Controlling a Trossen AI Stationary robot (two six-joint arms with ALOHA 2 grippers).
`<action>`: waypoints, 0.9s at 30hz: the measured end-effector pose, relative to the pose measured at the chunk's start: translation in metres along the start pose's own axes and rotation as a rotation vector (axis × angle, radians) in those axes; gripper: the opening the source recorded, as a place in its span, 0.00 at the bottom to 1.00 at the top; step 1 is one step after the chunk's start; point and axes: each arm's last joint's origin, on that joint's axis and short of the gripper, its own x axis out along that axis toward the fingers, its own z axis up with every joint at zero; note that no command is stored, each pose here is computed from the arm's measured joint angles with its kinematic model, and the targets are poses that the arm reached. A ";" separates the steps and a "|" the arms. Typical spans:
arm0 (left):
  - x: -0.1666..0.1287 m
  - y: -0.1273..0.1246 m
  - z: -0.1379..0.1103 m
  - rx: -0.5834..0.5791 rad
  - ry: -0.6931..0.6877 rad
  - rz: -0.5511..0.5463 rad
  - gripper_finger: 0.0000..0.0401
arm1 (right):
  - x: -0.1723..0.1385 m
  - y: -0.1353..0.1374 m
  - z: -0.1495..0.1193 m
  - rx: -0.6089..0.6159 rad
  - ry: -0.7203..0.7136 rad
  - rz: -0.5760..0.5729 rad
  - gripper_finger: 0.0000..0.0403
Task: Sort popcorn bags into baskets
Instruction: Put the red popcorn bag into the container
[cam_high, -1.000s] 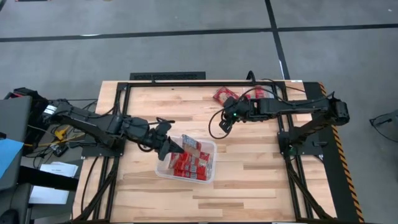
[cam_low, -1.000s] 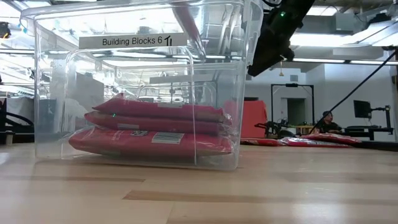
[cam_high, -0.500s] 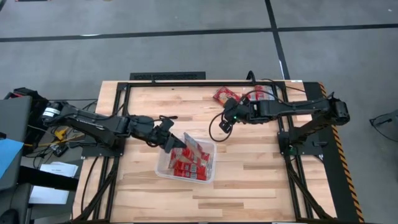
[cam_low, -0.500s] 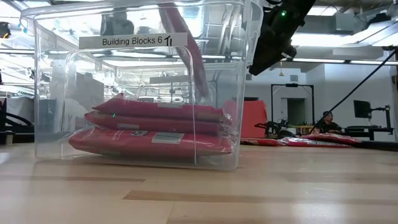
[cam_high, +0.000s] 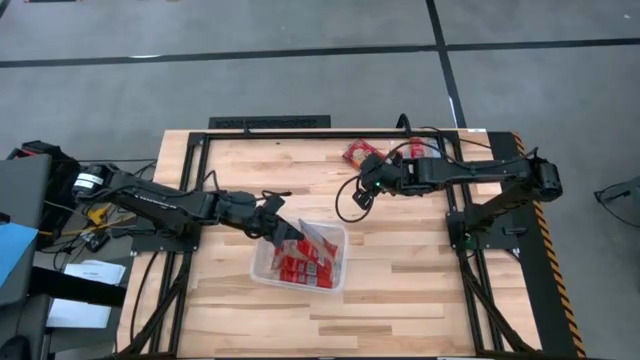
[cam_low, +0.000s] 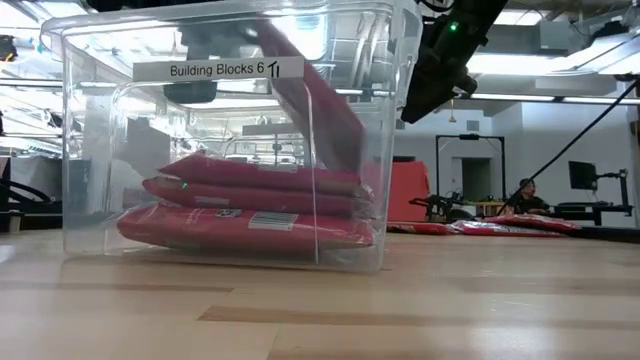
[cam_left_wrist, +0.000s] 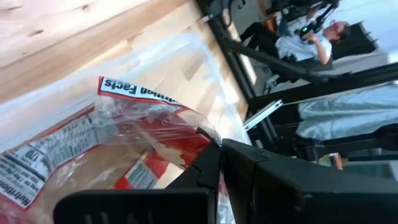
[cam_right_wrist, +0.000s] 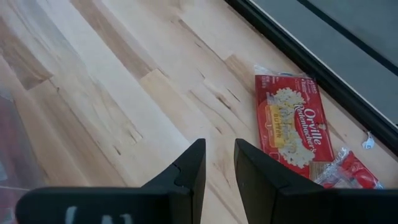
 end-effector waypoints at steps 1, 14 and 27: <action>0.000 0.000 0.000 -0.001 0.005 0.006 0.02 | 0.000 0.000 0.000 0.000 0.000 0.000 0.27; -0.006 0.011 0.009 0.007 0.080 0.051 0.48 | 0.000 0.000 -0.001 -0.005 0.009 -0.004 0.27; -0.059 -0.001 0.034 -0.106 0.023 -0.028 0.60 | 0.000 -0.002 -0.002 -0.010 0.022 -0.020 0.27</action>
